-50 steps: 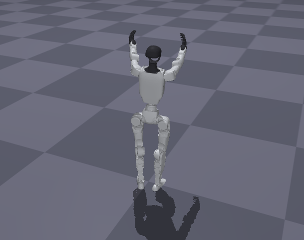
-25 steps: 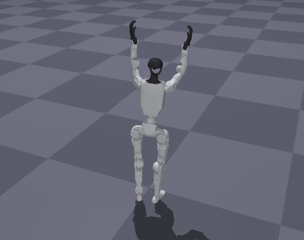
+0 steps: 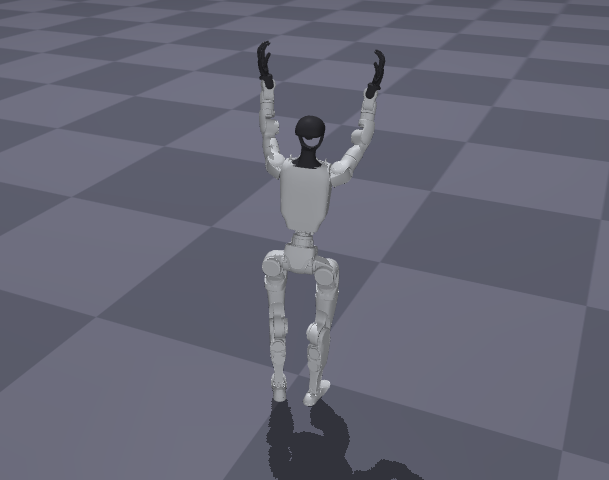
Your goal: Upper body actions
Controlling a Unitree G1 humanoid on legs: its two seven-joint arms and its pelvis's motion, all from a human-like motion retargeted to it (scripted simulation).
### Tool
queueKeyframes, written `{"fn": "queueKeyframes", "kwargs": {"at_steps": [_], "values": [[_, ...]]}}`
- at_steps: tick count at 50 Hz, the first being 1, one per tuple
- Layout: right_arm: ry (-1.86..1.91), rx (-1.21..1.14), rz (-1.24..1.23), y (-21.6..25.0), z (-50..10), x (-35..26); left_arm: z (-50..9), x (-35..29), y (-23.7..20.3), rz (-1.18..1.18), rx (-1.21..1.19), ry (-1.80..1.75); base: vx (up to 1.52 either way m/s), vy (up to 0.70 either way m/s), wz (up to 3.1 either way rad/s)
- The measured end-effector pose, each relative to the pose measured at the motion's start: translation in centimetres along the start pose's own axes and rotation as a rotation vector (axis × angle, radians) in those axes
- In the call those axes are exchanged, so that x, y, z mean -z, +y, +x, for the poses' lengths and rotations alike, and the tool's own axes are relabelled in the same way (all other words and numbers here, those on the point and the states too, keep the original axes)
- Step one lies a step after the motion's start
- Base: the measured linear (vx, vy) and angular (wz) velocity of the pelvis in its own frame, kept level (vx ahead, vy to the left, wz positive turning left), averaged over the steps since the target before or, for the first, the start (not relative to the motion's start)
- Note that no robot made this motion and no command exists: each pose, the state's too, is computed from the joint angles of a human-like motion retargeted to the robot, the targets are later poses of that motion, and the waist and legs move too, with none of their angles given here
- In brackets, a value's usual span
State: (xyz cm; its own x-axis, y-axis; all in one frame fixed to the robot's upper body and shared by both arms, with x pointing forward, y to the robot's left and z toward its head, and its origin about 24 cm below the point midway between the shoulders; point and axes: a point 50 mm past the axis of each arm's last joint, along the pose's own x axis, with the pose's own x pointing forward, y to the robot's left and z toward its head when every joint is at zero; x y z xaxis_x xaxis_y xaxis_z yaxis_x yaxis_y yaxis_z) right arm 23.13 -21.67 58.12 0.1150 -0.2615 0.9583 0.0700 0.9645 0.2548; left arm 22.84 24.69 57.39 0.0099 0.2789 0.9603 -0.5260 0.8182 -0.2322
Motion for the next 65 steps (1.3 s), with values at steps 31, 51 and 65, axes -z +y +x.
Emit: {"fn": "queueKeyframes", "kwargs": {"at_steps": [31,51,65], "values": [[0.125,-0.095,-0.214,-1.0,-3.3,5.5,-4.6,6.3,-1.2,0.050,0.064,0.191,0.03,0.01,0.01],[0.879,-0.563,-0.560,-6.4,-34.0,22.0,-32.9,21.7,5.6,0.349,0.476,0.953,0.07,0.03,0.00],[2.252,-0.848,-0.490,-15.9,-69.1,6.0,-64.9,8.4,22.3,0.467,0.914,2.181,-0.01,0.00,-0.01]]}}
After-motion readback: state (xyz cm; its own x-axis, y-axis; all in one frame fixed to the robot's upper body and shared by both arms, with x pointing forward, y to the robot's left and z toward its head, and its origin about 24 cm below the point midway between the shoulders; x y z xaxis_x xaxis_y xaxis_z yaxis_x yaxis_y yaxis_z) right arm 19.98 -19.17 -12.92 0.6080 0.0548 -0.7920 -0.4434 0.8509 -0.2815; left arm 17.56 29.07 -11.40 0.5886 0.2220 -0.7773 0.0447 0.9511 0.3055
